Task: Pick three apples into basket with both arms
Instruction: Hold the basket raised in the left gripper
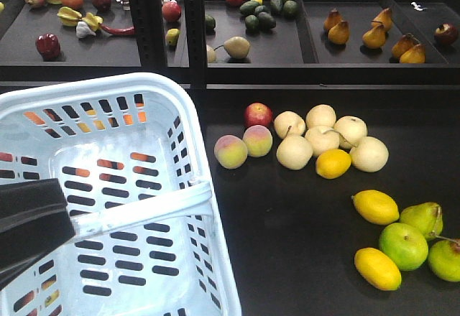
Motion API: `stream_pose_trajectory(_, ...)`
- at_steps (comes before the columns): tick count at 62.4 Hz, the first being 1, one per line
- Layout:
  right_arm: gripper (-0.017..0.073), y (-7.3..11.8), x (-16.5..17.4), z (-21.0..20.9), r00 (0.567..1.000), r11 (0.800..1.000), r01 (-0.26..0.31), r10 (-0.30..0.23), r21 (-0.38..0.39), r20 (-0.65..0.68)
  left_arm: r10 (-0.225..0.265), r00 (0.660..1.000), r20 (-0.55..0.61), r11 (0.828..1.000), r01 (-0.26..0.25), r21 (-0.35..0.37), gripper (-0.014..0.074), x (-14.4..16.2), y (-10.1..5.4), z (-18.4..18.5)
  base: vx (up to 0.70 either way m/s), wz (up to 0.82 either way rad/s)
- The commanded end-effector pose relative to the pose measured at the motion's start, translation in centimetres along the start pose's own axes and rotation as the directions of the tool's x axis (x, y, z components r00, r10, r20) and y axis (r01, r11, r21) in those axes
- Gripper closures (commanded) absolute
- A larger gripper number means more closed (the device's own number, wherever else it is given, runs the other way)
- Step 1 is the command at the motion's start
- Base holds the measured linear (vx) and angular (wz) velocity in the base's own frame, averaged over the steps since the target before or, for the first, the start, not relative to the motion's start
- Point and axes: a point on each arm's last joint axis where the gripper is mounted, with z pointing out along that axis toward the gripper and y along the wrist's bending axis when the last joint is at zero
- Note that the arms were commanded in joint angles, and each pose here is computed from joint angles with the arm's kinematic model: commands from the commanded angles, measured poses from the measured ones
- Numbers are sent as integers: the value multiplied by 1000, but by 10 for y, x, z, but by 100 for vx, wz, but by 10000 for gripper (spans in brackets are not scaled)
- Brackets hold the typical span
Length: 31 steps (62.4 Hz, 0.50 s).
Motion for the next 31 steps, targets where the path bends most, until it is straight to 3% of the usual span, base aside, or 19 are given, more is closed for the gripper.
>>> stream_pose_trajectory(1, 564, 1, -2, 0, 997, 1000, 19, -18, -7, 70, 16, 999, 31, 999, -15, -35, 601, -9, 0, -2, 0, 0)
stream_pose_trajectory(31, 564, 1, -2, 0, 997, 1000, 19, -18, -7, 70, 16, 999, 31, 999, -15, -35, 601, -9, 0, -2, 0, 0)
